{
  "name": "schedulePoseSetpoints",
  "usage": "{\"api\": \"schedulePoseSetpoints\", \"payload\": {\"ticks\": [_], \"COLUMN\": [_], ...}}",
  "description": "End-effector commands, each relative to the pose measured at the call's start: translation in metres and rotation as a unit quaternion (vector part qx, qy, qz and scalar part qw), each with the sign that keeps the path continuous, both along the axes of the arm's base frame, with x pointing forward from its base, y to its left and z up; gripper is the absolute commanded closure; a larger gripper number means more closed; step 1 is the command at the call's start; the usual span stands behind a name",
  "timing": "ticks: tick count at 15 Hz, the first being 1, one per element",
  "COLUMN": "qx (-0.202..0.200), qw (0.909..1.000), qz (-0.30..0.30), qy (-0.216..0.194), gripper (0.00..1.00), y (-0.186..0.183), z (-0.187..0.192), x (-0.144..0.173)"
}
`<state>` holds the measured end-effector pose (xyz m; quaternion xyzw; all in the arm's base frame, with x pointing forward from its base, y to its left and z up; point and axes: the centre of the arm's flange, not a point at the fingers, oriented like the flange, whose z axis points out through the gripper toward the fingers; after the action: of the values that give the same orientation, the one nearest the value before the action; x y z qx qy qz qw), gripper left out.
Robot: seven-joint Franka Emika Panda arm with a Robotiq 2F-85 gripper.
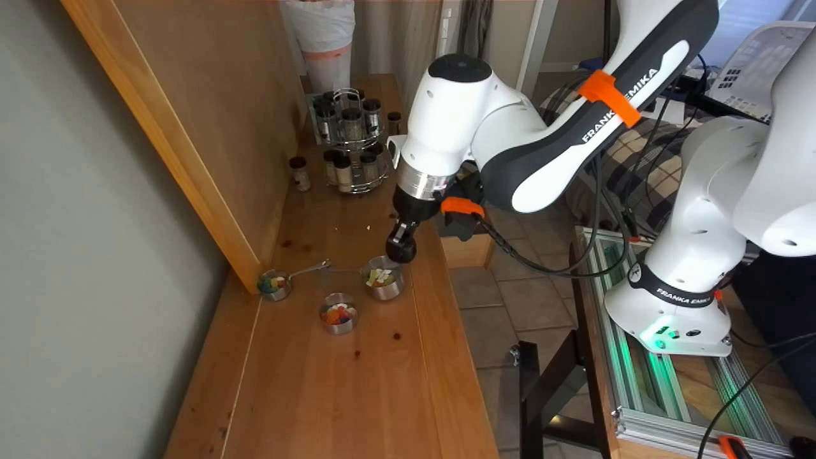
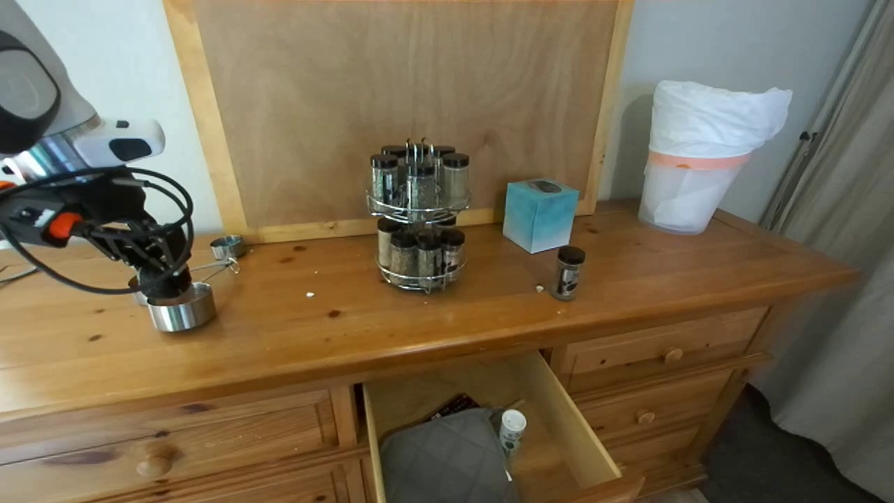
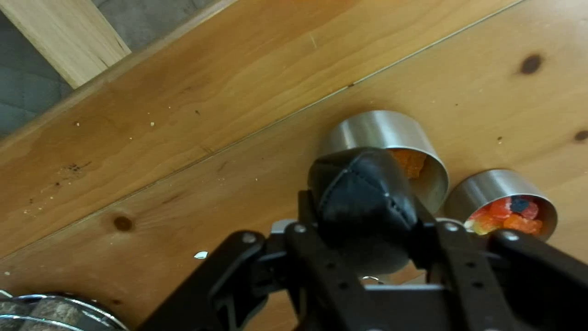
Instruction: Pick up the black round object and place it in the measuring cup to the right
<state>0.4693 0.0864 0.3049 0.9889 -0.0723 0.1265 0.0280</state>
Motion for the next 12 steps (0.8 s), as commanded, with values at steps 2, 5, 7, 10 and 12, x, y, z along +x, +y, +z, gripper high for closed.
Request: {"api": "schedulePoseSetpoints", "payload": {"ticks": [2,5,7,10,12], "qx": [-0.003,-0.001,-0.002,-0.002,-0.002], "qw": [0.9995,0.9994,0.9994,0.9995,0.9994], "qz": [-0.018,-0.019,-0.019,-0.020,-0.023], "qy": [-0.024,-0.028,-0.029,-0.026,-0.026], "gripper": [0.78,0.78,0.78,0.78,0.78], "y": [0.000,0.005,0.008,0.010,0.010], "z": [-0.015,-0.020,-0.023,-0.028,-0.031], "x": [-0.002,0.000,0.002,0.002,0.002]}}
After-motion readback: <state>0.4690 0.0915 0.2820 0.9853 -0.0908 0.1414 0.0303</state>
